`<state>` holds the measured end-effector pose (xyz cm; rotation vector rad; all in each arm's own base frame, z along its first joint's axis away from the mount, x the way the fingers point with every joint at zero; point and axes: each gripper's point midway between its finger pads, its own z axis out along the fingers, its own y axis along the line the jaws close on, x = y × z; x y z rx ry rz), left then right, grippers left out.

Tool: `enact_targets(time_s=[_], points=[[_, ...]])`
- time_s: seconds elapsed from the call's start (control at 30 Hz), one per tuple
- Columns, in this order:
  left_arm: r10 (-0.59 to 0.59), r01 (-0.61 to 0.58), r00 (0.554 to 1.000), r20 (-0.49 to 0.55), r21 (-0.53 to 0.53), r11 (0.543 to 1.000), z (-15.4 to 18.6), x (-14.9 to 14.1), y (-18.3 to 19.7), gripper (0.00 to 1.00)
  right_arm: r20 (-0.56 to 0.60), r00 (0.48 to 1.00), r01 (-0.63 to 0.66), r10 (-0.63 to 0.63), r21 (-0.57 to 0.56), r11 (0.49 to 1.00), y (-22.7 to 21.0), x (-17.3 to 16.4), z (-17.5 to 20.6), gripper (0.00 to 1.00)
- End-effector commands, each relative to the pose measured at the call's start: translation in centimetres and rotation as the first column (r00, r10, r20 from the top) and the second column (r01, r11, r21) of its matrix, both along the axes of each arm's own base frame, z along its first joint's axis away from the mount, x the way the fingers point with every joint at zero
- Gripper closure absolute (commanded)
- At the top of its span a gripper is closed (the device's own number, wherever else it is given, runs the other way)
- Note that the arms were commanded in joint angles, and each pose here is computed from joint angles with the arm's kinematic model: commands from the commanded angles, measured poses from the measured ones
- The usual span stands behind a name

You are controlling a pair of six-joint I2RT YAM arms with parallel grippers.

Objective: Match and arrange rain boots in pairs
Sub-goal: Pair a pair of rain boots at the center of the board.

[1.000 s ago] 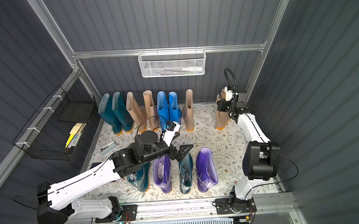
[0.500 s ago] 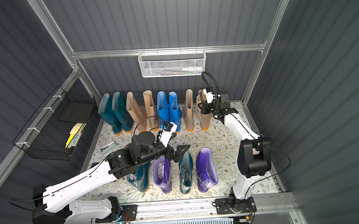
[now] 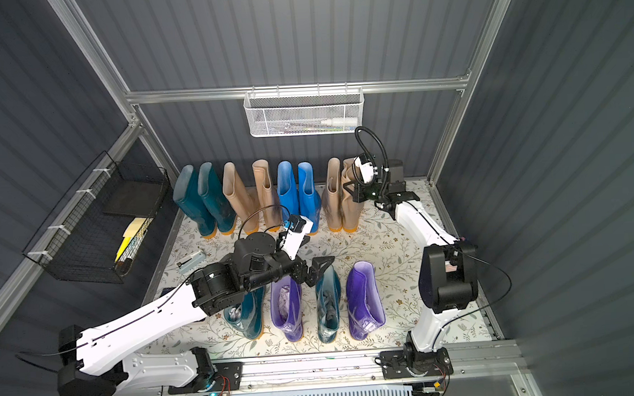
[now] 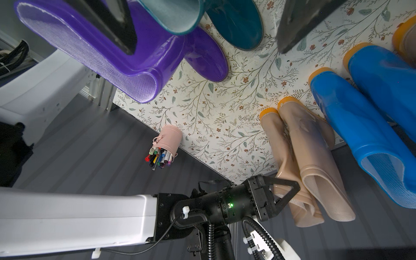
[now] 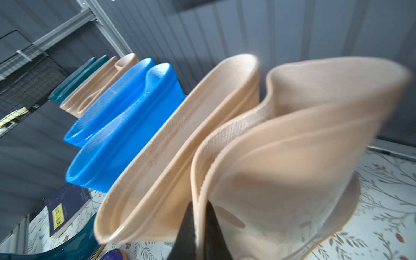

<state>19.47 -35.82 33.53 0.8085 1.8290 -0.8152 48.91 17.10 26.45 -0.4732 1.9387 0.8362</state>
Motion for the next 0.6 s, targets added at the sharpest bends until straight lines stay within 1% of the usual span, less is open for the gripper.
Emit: enact_targets(time_s=[0.0,0.13,0.17,0.27,0.4,0.43,0.47,0.53,0.57], points=[[0.011,-0.011,1.0,0.011,-0.009,1.0,1.0,0.0,0.2,0.01,0.123,0.989,-0.086,0.084,0.01,0.996,1.4,-0.5,2.3,1.0],[0.018,-0.018,1.0,0.013,-0.005,1.0,0.9,0.1,0.3,0.01,0.107,0.994,-0.008,0.012,-0.039,0.999,0.4,0.4,1.6,1.0],[0.019,-0.019,1.0,0.012,-0.004,1.0,0.9,0.1,0.3,0.02,0.096,0.995,0.026,-0.021,-0.06,0.998,-0.1,0.8,1.3,0.98],[0.02,-0.02,1.0,0.013,0.0,1.0,0.8,0.1,0.4,0.01,0.078,0.992,0.104,-0.096,-0.102,0.989,-1.3,1.4,0.5,0.96],[0.02,-0.02,1.0,0.014,0.001,1.0,0.7,0.1,0.3,0.01,0.083,0.985,0.163,-0.152,-0.146,0.976,-2.4,1.7,0.0,0.95],[0.02,-0.02,1.0,0.015,-0.001,1.0,0.8,0.1,0.3,0.01,0.083,0.983,0.175,-0.164,-0.156,0.972,-2.6,1.8,-0.1,0.93],[0.02,-0.02,1.0,0.014,0.001,1.0,0.8,0.2,0.3,0.01,0.081,0.981,0.186,-0.174,-0.164,0.969,-2.8,1.9,-0.1,0.89],[0.02,-0.02,1.0,0.014,0.002,1.0,0.8,0.2,0.2,0.01,0.073,0.98,0.193,-0.183,-0.17,0.966,-3.0,1.7,0.1,0.82],[0.019,-0.019,1.0,0.013,0.003,1.0,0.7,0.2,0.2,0.01,0.072,0.98,0.195,-0.186,-0.166,0.967,-3.0,1.6,0.3,0.77]])
